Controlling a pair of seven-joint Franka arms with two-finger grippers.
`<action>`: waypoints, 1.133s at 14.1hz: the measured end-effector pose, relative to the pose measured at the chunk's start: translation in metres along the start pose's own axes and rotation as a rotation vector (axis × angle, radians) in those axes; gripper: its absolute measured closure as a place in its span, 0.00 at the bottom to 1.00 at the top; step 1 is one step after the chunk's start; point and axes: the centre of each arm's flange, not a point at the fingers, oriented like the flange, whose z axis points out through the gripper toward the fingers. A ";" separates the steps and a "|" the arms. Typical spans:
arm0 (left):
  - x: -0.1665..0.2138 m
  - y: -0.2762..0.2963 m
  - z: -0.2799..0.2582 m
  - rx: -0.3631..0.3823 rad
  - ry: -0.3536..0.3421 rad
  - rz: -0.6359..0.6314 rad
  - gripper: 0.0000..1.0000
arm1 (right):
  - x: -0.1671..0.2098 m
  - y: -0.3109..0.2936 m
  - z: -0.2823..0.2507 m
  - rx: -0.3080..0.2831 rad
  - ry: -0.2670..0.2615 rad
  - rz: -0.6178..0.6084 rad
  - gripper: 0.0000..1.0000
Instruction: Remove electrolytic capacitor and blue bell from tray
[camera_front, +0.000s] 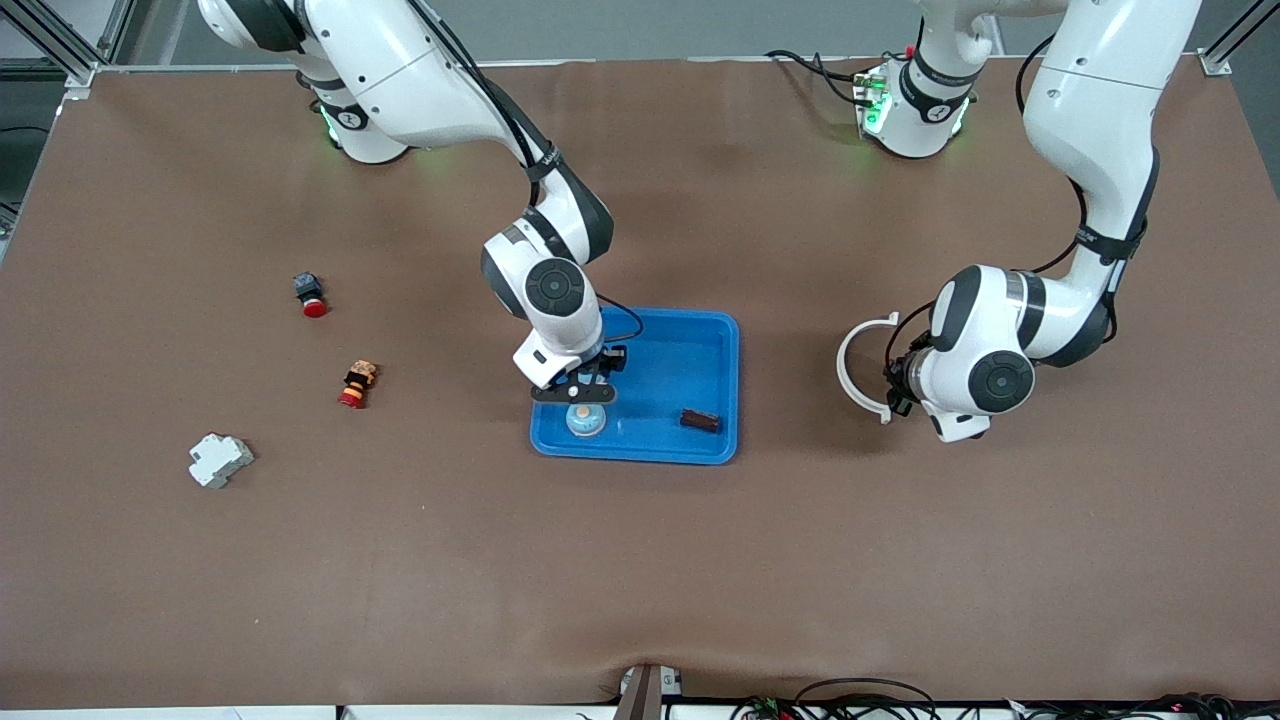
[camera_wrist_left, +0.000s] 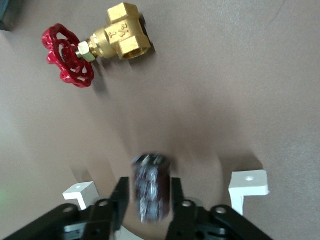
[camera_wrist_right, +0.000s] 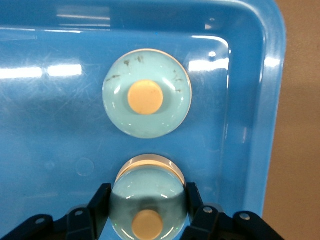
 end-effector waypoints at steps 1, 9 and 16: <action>0.000 0.000 0.000 -0.001 0.000 0.001 0.42 | 0.002 0.000 -0.007 -0.006 -0.007 0.002 0.35; -0.008 0.032 -0.078 -0.158 0.040 0.021 0.00 | 0.062 0.130 -0.176 -0.035 -0.104 -0.164 0.35; -0.108 0.073 -0.105 -0.239 -0.005 0.000 0.04 | 0.112 0.347 -0.239 0.025 -0.101 -0.448 0.35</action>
